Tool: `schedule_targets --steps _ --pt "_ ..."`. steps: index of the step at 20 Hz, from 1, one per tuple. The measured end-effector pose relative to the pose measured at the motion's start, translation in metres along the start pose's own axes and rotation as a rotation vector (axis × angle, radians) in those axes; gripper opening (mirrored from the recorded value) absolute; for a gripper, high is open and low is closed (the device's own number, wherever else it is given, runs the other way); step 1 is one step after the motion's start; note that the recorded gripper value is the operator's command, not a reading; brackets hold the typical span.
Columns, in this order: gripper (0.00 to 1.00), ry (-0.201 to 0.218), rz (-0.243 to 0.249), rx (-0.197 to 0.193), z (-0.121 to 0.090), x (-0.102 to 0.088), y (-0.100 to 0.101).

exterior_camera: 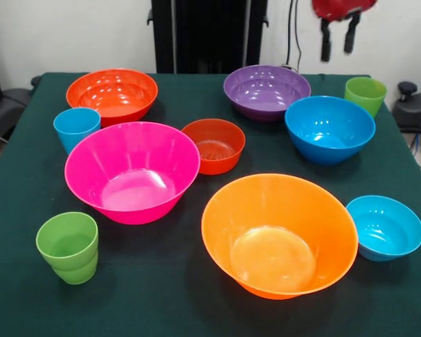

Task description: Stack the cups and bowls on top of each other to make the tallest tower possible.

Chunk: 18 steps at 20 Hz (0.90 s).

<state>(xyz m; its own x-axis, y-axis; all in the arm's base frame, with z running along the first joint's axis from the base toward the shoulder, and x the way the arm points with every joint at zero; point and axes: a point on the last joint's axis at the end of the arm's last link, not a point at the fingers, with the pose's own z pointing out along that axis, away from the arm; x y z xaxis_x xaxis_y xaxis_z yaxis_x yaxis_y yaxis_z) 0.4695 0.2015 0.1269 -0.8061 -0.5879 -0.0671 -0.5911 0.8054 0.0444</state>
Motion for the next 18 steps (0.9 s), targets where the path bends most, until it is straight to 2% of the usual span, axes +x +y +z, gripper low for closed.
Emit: schedule_targets --steps 2,3,6,8,9,11,15,17,18 --pt "1.00 0.083 -0.031 -0.064 -0.009 0.007 0.022" --pt "1.00 0.150 -0.042 -0.115 -0.017 0.014 0.036" --pt "1.00 0.243 -0.026 -0.174 -0.032 0.027 0.043" --pt "1.00 0.278 0.002 -0.187 -0.040 0.034 0.034" --pt "1.00 0.286 0.017 -0.185 -0.043 0.036 0.027" --pt "1.00 0.287 0.057 -0.153 -0.049 0.044 -0.005" --pt "1.00 0.253 0.121 -0.106 -0.056 0.056 -0.061" --pt "1.00 0.237 0.151 -0.090 -0.059 0.062 -0.080" --pt "1.00 0.223 0.180 -0.078 -0.061 0.067 -0.097"
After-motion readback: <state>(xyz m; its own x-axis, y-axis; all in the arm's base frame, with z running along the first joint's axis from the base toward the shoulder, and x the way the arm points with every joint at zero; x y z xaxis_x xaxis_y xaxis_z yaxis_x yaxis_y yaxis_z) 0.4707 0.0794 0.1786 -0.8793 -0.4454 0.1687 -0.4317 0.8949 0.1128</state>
